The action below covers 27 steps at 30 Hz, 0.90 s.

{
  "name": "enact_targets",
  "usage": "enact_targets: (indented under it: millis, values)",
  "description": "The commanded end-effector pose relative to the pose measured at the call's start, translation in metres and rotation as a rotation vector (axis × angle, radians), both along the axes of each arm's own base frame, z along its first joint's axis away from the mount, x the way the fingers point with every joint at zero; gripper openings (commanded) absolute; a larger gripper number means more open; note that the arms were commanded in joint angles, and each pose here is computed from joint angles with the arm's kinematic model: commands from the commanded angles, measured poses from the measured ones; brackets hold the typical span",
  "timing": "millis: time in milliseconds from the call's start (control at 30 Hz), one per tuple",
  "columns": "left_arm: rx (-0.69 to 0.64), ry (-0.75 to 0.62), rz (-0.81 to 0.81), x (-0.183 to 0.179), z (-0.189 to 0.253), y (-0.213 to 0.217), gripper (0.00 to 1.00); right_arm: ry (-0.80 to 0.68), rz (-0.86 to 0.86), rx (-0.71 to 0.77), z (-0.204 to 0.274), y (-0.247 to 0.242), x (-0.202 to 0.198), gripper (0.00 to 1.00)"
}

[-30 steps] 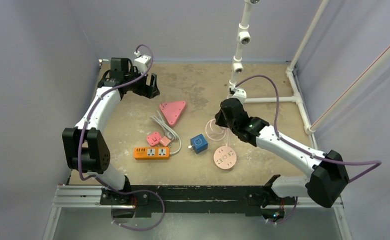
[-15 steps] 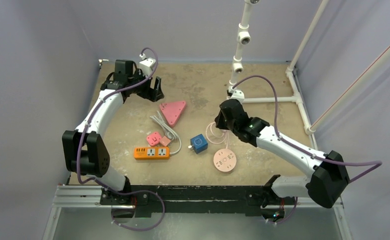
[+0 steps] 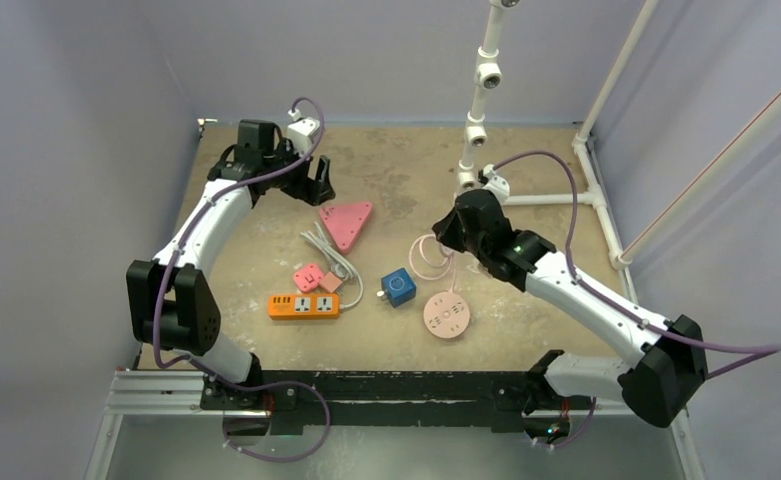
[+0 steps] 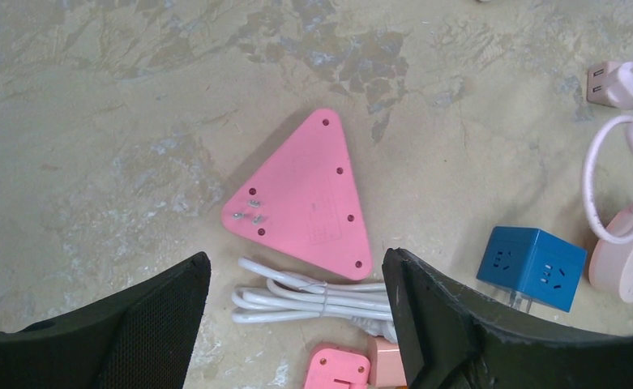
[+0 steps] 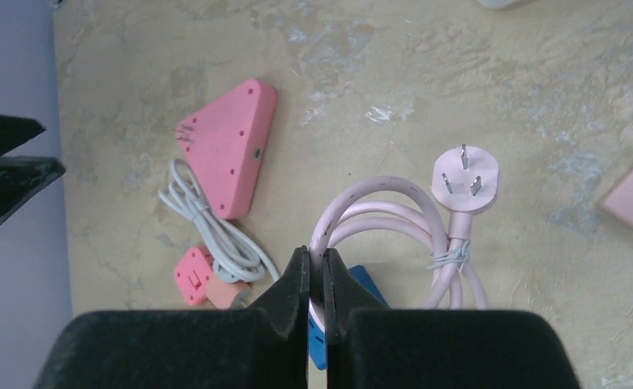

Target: Insert the plug

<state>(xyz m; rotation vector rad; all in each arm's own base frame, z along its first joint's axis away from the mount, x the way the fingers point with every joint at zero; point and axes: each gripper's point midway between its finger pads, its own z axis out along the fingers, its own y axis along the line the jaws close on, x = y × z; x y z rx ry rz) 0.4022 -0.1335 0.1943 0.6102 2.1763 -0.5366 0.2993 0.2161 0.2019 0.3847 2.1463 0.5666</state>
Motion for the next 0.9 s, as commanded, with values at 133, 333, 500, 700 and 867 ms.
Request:
enact_targets:
  millis: [133,333,500,700,867]
  values:
    - [-0.017,-0.072,-0.031,-0.002,0.023,-0.015,0.77,0.335,-0.255,0.003,-0.067,-0.023,-0.027,0.0]
    - [-0.027,-0.075,-0.05,-0.003,0.023,-0.026,0.77,0.409,-0.218,0.107,-0.08,-0.023,-0.061,0.15]
    - [-0.015,-0.079,-0.052,-0.004,0.023,-0.025,0.78,0.386,-0.178,0.084,-0.075,-0.02,-0.057,0.72]
    - [-0.005,-0.099,-0.051,-0.004,0.029,-0.023,0.81,0.157,0.038,0.002,-0.015,-0.003,-0.035,0.95]
    - [0.001,-0.113,-0.043,-0.003,0.035,-0.021,0.83,0.17,0.313,-0.204,-0.034,0.041,-0.067,0.84]
